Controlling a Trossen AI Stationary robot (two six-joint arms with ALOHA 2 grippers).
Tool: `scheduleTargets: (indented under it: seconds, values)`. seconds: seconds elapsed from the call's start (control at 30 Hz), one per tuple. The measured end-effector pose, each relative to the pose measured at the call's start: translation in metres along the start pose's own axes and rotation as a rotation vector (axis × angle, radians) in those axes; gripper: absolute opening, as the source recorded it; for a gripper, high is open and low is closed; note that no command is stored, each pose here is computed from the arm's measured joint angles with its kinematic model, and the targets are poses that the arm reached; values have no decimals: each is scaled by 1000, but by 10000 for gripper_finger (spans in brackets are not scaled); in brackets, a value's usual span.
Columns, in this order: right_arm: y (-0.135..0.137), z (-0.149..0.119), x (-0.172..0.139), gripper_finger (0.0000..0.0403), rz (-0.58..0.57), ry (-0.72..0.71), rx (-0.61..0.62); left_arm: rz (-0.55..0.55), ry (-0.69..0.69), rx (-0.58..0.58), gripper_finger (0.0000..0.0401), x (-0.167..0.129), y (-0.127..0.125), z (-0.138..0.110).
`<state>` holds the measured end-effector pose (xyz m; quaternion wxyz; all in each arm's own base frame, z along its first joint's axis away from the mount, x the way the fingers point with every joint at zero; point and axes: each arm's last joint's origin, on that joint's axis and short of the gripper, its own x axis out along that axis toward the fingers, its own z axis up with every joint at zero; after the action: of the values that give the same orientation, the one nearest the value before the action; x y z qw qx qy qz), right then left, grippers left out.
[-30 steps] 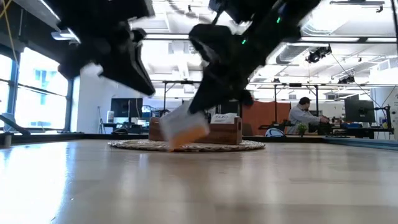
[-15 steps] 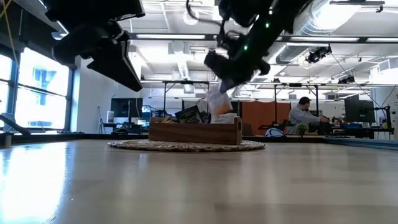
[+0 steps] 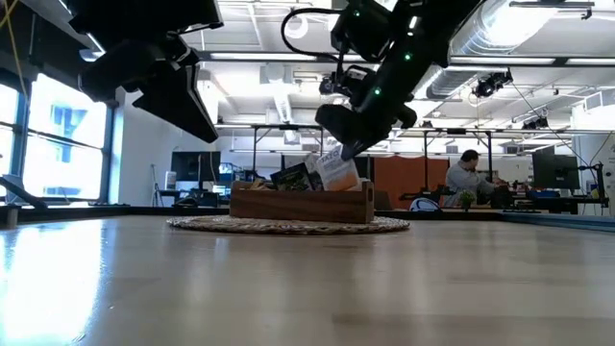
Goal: Pick & Place Tea
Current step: Put the white tea bag into the right section of the wooden organizer
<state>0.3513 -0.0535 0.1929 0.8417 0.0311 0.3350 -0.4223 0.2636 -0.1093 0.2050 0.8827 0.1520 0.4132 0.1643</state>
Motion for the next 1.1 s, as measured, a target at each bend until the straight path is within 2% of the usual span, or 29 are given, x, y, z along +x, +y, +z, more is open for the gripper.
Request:
scheduleTargets:
  seconds: [0.17, 0.5, 0.63, 0.77, 1.0, 1.1]
  values:
    - [-5, -1, 5, 34, 49, 52, -47, -1, -2, -4, 0, 0, 0, 0]
    - [-6, -1, 6, 95, 79, 66, -41, -2, -1, -8, 0, 0, 0, 0]
    - [-5, 1, 2, 112, 125, 71, -26, -3, 0, -7, 0, 0, 0, 0]
    - [-4, 4, -7, 118, 133, 49, -21, -3, 0, -7, 0, 0, 0, 0]
    - [-9, 15, -25, 119, 33, -59, -83, -2, 1, -6, 0, 0, 0, 0]
    - [-8, 20, -25, 118, 45, -103, -106, 1, 1, -6, 0, 0, 0, 0]
